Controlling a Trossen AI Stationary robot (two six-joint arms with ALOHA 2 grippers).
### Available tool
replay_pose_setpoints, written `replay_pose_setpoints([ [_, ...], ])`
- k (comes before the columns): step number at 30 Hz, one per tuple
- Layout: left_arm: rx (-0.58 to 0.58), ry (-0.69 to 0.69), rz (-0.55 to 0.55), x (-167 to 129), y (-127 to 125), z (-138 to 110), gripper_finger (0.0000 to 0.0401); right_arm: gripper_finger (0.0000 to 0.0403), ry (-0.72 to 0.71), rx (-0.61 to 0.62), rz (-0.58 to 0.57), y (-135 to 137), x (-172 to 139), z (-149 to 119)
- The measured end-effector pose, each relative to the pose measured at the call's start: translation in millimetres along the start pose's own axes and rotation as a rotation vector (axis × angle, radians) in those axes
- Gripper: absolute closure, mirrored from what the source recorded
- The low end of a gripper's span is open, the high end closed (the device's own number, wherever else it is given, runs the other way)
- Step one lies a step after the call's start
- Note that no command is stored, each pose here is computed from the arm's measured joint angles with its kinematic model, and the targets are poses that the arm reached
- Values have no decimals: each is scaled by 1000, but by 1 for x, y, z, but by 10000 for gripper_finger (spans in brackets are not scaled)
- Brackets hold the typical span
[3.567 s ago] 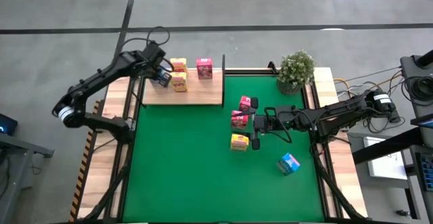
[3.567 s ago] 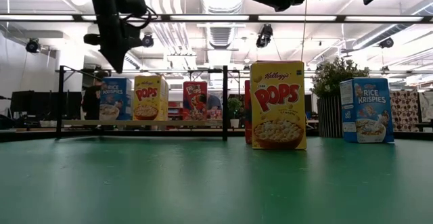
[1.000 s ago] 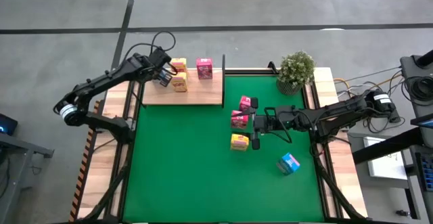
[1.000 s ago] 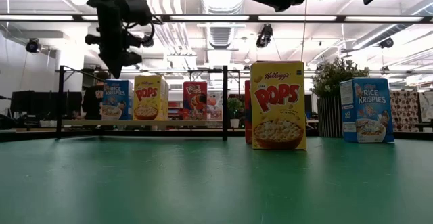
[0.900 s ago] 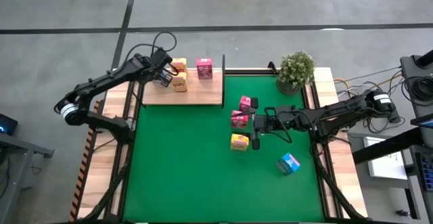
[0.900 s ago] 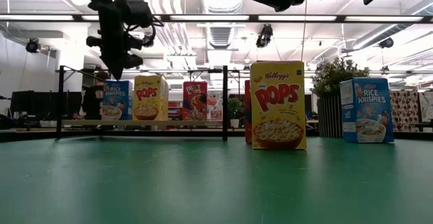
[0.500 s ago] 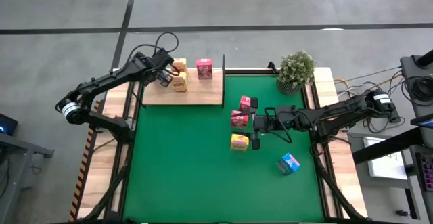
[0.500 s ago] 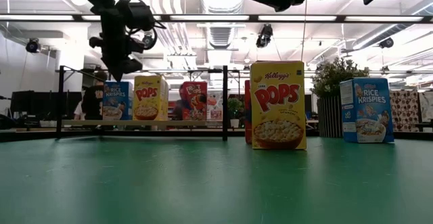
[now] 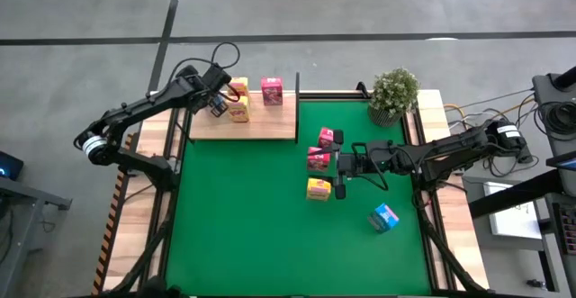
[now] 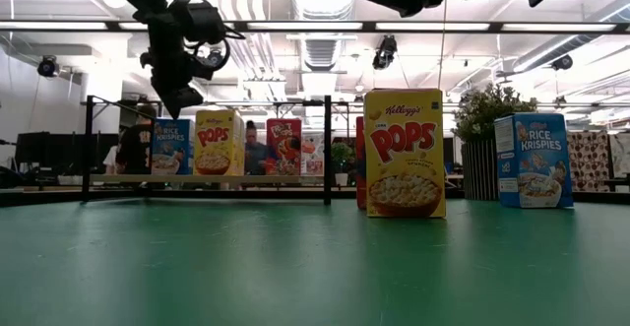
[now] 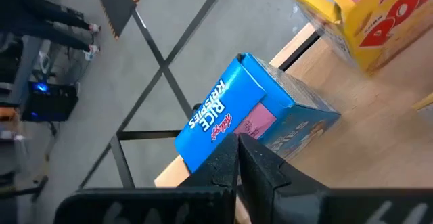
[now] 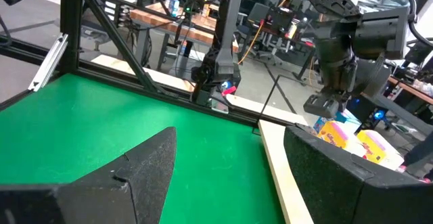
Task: Stack cereal on shelf
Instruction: Put the middle blue cereal box on the shelf
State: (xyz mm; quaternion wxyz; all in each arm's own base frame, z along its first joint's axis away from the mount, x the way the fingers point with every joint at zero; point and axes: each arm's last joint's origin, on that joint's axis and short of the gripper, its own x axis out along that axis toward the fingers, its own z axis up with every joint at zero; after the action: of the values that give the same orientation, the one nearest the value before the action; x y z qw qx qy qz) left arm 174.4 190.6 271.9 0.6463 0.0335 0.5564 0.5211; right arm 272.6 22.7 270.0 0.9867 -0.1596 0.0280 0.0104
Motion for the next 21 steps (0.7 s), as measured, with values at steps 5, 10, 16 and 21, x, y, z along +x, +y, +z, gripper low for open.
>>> replay_pose_setpoints([
  [5,27,-1,39,1,1,1,401,140,0,-1,0,0,0,0],
  [10,42,7,39,1,1,0,401,140,-1,0,0,0,0,0],
  [16,15,6,39,1,1,0,401,140,0,0,0,0,0,0],
  [21,9,3,37,0,0,0,401,140,0,0,0,0,0,0],
])
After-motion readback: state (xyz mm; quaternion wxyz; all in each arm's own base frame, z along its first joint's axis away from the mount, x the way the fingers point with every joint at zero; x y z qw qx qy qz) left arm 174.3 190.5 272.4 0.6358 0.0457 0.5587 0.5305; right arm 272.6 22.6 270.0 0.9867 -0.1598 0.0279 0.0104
